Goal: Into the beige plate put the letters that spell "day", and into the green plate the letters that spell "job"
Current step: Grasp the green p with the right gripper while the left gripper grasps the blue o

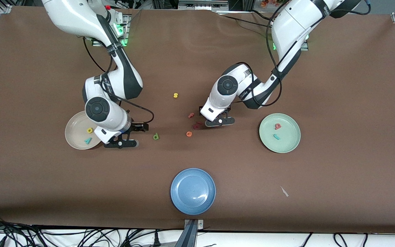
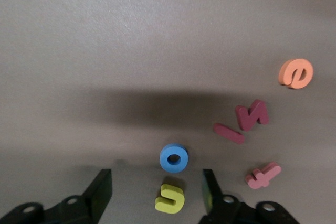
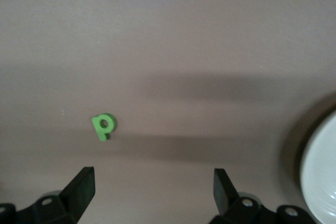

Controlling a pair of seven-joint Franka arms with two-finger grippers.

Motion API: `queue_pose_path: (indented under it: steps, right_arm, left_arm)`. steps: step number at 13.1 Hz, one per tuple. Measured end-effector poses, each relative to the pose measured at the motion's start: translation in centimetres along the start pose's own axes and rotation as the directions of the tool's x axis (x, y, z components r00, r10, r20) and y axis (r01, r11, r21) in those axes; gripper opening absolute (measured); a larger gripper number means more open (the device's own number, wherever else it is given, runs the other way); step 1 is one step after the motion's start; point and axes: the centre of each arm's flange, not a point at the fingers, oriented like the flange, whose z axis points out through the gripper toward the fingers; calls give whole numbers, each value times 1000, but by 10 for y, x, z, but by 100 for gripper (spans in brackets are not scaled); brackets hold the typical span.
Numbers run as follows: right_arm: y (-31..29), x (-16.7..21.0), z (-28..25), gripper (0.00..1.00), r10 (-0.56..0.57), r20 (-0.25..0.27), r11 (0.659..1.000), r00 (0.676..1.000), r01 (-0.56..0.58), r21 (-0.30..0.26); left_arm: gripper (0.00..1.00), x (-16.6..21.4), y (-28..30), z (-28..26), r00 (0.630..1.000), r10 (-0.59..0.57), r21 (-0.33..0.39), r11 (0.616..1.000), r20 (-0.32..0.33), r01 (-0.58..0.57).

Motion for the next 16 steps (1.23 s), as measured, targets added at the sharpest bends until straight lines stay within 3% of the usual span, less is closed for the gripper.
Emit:
queue_pose_path:
  steps: [6, 10, 12, 13, 15, 16]
  right_arm:
    - [-42, 11, 40, 100, -53, 17, 999, 998, 53, 10]
    - [-61, 10, 61, 100, -88, -16, 996, 996, 88, 17]
    - [-62, 10, 68, 100, -116, -23, 993, 993, 116, 16]
    - [-62, 10, 71, 99, -124, -22, 992, 992, 124, 15]
    - [-64, 10, 78, 96, -133, -26, 991, 991, 133, 16]
    - [-66, 9, 83, 92, -136, -21, 991, 990, 137, 16]
  left_arm:
    - [65, 3, 3, 10, 1000, 12, -1, 1000, -20, -12]
    - [64, -1, 5, 16, 999, 33, 12, 999, -27, -32]
    - [59, -1, 5, 18, 999, 33, 12, 999, -26, -32]
    - [53, -1, 5, 18, 999, 32, 12, 999, -26, -32]
    - [27, -1, 5, 19, 999, 32, 12, 999, -25, -32]
    - [25, -1, 5, 19, 999, 32, 11, 999, -26, -32]
